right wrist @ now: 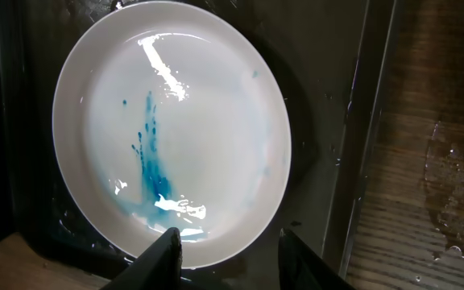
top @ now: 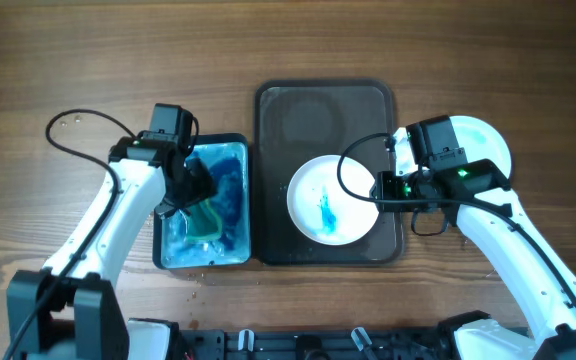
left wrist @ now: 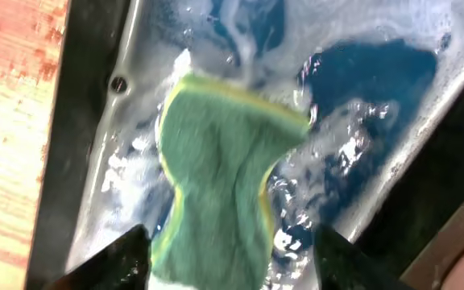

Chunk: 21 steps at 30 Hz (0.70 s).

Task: Clean dirty plates on tray and stack at the side
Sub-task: 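Grasp the sponge in the basin with the left gripper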

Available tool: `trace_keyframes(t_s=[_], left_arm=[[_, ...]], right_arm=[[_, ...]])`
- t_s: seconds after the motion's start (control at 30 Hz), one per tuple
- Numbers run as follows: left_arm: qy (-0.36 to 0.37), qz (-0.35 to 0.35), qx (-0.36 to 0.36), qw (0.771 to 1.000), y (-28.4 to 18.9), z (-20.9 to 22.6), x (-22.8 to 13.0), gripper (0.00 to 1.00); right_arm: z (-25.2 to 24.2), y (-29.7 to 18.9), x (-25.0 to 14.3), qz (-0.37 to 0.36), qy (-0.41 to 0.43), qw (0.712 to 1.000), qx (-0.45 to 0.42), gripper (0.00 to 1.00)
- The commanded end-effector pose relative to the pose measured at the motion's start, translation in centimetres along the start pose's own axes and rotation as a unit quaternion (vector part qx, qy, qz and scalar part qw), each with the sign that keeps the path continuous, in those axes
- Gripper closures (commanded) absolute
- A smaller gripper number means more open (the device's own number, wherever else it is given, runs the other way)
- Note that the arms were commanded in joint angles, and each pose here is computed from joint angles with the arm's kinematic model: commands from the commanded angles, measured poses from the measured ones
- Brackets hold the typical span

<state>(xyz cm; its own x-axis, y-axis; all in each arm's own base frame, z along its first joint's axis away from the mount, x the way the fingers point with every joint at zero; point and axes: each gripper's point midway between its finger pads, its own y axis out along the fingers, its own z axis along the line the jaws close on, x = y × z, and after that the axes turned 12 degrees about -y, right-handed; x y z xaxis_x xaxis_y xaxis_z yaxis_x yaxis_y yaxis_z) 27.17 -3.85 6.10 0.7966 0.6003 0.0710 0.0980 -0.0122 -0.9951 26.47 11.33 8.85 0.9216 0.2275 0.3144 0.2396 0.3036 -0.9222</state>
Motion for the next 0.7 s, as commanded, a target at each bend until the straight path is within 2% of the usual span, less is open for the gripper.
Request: trace_keyframes(t_s=[0.0, 0.13, 0.2, 0.27, 0.47, 0.57, 0.67], left_arm=[[-0.002, 0.028, 0.015, 0.999, 1.2, 1.5, -1.6, 0.54], [-0.009, 0.030, 0.017, 0.999, 4.4, 2.7, -2.9, 0.62], [-0.020, 0.023, 0.010, 0.999, 6.1, 3.2, -3.4, 0.72], [-0.020, 0.018, 0.005, 1.000, 6.9, 3.4, -3.7, 0.96], [-0.016, 0.015, 0.002, 1.000, 4.6, 2.4, -2.5, 0.96], [-0.003, 0.006, -0.008, 1.000, 1.4, 1.1, -1.2, 0.96], [0.001, -0.020, -0.036, 0.999, -3.8, -0.9, 0.7, 0.96]], right_arm=[[-1.4, -0.7, 0.7, -0.015, 0.018, 0.999, -0.044, 0.57], [-2.4, -0.7, 0.4, -0.011, 0.047, 0.996, -0.071, 0.53], [-2.2, -0.5, 0.3, -0.006, 0.047, 0.997, -0.064, 0.53], [-2.3, -0.4, 0.2, -0.004, 0.048, 0.997, -0.064, 0.52], [-3.2, 0.1, -0.3, 0.006, 0.063, 0.996, -0.069, 0.52], [-3.4, 1.0, -0.5, 0.019, 0.069, 0.996, -0.048, 0.52], [-2.1, 2.4, -0.2, 0.029, 0.031, 0.999, 0.022, 0.51]])
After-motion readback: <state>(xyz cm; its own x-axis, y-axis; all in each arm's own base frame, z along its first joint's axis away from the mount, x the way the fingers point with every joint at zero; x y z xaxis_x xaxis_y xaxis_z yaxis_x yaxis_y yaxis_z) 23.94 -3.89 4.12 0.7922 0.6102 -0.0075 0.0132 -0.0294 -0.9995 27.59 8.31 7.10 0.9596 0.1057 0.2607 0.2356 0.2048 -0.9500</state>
